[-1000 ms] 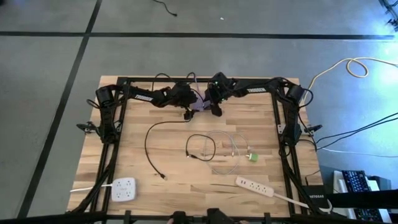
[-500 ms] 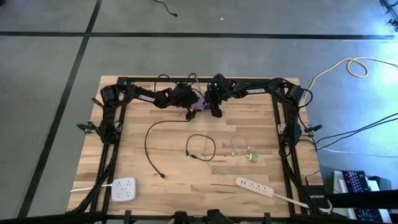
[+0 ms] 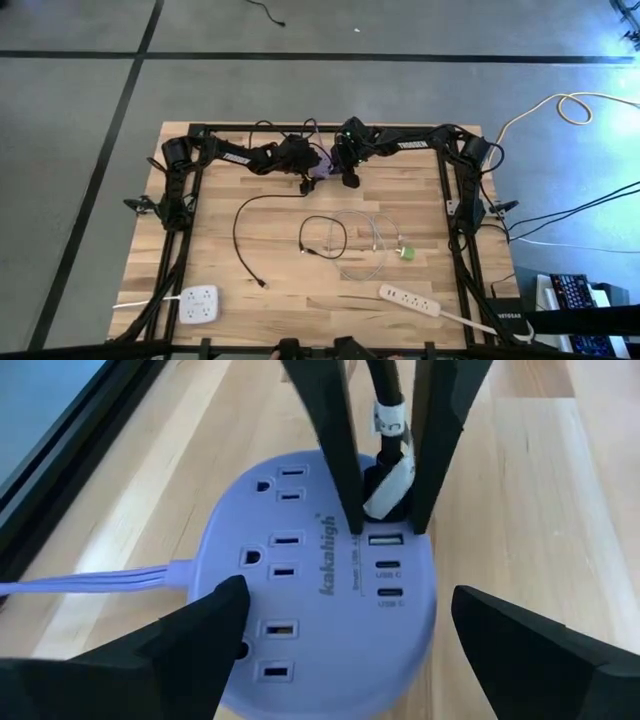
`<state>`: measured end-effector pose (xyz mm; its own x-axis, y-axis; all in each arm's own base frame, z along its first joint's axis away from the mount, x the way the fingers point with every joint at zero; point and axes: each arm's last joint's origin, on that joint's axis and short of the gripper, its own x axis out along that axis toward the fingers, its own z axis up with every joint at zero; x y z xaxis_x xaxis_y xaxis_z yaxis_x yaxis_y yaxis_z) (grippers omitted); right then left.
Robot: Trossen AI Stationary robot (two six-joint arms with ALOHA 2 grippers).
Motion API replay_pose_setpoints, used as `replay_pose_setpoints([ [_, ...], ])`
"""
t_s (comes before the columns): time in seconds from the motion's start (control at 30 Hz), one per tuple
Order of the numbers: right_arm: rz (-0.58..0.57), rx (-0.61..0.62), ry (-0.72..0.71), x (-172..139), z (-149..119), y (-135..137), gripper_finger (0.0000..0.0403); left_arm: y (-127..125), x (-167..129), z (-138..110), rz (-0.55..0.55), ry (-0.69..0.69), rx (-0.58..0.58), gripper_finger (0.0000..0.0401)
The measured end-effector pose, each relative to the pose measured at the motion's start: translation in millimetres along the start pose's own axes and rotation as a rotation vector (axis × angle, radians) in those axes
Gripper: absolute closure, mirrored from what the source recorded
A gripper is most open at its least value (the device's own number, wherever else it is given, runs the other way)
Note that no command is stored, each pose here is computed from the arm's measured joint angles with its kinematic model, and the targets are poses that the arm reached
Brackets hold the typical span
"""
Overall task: Insert USB
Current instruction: Remove the black usb cable from the purple outlet extension
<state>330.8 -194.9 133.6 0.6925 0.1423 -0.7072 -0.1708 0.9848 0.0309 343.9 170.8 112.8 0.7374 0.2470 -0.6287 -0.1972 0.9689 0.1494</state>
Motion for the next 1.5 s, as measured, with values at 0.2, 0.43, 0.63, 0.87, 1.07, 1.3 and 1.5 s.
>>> replay_pose_setpoints([
  [0.2,0.013,0.007,-0.015,-1.3,1.3,0.3,0.0369,-0.6,0.2,-1.6,-0.003,0.015,-0.001,0.0066],
  [0.43,0.005,0.081,-0.086,-6.6,7.7,-3.6,0.0369,-0.1,0.1,-2.7,0.006,0.025,-0.012,0.0066],
  [0.63,-0.013,0.034,-0.025,-4.4,6.9,2.3,0.0369,-0.6,0.1,-2.4,0.006,0.024,-0.010,0.0066],
  [0.87,0.003,0.077,-0.059,-0.2,14.2,8.2,0.0369,-1.8,0.2,-3.6,-0.006,0.032,-0.016,0.0066],
  [1.07,0.014,0.133,-0.059,-5.7,8.3,0.8,0.0369,-3.6,-2.5,1.8,-0.023,0.002,-0.020,0.0066],
  [1.3,0.019,0.086,-0.022,-2.3,9.7,8.3,0.0369,-5.0,-16.8,12.6,-0.089,-0.028,-0.045,0.0066],
  [1.5,0.017,0.085,-0.002,-2.1,8.6,9.6,0.0369,-4.7,-18.3,20.4,-0.167,-0.119,-0.075,0.0066],
])
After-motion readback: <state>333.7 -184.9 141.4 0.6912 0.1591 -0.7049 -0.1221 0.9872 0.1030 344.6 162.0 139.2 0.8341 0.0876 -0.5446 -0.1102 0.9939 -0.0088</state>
